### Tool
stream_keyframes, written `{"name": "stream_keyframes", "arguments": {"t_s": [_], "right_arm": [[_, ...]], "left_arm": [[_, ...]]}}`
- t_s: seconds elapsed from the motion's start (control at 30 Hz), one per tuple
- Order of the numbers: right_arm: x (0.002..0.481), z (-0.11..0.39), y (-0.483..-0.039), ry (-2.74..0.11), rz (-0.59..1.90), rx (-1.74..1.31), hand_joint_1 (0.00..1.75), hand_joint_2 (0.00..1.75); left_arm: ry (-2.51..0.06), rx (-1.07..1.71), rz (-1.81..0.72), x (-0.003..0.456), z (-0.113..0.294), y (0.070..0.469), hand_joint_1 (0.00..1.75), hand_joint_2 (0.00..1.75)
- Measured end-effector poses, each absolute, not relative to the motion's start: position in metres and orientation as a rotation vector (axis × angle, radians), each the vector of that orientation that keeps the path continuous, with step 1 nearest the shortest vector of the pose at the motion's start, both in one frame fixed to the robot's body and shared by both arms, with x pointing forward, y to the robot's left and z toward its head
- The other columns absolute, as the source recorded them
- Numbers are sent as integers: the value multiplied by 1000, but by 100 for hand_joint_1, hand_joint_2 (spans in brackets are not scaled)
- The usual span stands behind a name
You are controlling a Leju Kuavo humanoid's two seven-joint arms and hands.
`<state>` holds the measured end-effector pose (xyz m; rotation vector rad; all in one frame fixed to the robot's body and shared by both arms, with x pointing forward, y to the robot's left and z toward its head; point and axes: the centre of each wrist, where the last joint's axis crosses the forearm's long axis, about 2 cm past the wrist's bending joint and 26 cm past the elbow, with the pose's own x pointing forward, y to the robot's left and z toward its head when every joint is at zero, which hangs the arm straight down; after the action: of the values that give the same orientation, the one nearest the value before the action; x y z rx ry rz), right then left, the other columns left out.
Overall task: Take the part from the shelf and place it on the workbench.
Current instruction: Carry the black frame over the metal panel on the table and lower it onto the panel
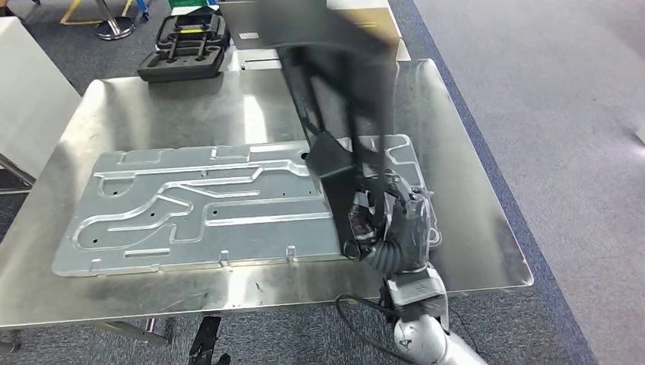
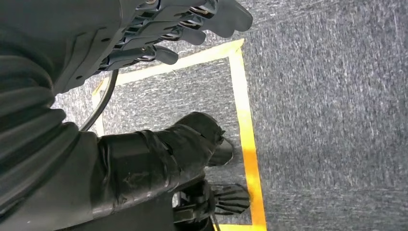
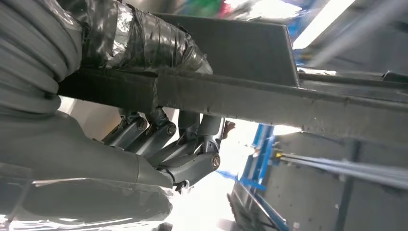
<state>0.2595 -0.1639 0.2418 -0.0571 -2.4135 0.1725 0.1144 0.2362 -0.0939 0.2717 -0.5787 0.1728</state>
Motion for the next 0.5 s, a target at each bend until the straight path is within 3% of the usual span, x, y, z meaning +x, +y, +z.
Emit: {"name": "stream_keyframes", "arguments": {"t_s": [0.4,0.5], "right_arm": [[310,249,-256,-2182,441,-837,175,175],[322,253,-265,-2092,617,-1012,175,175]], "left_arm": [[-580,244,162,108,-97,245,0,175],[-578,248,155,110,-96,248,0,175]]}}
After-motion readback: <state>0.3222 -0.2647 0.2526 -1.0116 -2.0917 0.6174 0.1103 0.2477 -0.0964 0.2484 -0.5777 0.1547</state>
